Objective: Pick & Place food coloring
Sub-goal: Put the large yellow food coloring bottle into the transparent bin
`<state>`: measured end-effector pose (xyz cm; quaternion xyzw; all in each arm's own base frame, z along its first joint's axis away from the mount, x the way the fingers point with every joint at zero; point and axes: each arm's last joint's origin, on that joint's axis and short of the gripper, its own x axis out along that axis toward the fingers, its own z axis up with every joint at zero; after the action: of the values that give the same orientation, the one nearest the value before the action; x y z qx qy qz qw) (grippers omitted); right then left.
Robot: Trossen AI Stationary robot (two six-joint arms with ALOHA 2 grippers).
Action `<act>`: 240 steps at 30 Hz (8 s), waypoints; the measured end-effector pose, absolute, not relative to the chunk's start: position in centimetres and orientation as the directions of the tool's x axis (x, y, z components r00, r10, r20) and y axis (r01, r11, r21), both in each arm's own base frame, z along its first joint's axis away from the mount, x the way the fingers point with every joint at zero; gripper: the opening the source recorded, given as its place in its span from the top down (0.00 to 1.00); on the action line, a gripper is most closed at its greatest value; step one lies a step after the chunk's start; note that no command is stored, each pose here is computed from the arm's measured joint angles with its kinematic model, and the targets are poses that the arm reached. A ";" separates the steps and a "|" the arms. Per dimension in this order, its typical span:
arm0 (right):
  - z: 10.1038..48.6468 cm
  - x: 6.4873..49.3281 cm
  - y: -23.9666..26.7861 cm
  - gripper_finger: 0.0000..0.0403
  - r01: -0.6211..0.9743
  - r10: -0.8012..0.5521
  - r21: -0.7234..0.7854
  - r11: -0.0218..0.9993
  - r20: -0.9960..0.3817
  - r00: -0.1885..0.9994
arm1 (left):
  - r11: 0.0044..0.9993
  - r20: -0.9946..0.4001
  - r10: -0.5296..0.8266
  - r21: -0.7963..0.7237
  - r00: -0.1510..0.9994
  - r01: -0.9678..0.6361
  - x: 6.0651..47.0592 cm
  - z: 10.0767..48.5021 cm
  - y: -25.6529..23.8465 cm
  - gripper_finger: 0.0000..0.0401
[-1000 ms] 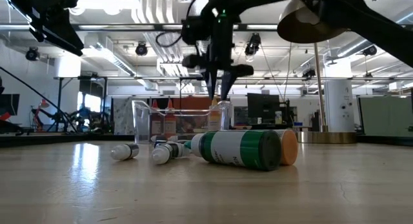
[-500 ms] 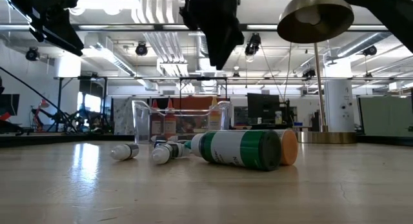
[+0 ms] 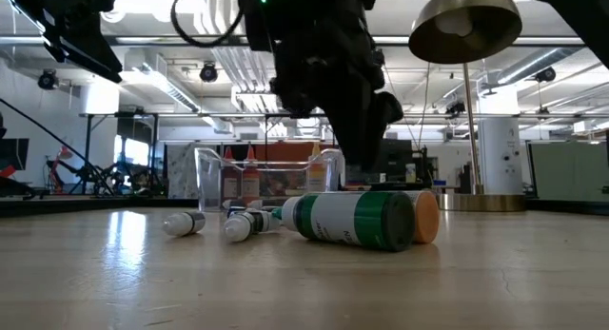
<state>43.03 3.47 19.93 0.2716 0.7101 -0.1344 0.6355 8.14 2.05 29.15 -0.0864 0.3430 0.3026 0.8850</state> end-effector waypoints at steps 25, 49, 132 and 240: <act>15.4 43.7 6.4 0.69 0.665 0.217 0.231 0.710 -0.970 0.106 | 0.812 -0.668 0.451 0.033 0.591 -0.582 8.2 29.1 2.0 0.46; 14.7 43.4 6.1 0.59 0.649 0.136 0.161 0.744 -0.987 0.089 | 0.815 -0.670 0.447 0.031 0.593 -0.579 8.2 29.1 2.0 0.46; 14.3 33.9 -0.8 0.68 0.979 -0.877 0.190 -0.072 -0.480 0.029 | 0.877 -0.760 0.263 -0.069 0.595 -0.475 7.8 28.6 1.4 0.46; 35.4 41.4 -12.8 0.74 0.908 -0.554 0.147 0.392 -0.750 0.361 | 0.881 -0.656 0.276 -0.119 0.703 -0.457 8.7 29.9 1.5 0.46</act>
<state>41.35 -12.84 35.38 0.2848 0.3107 -0.4723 0.7741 8.67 1.48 29.87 -0.1377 0.3290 0.2008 0.9124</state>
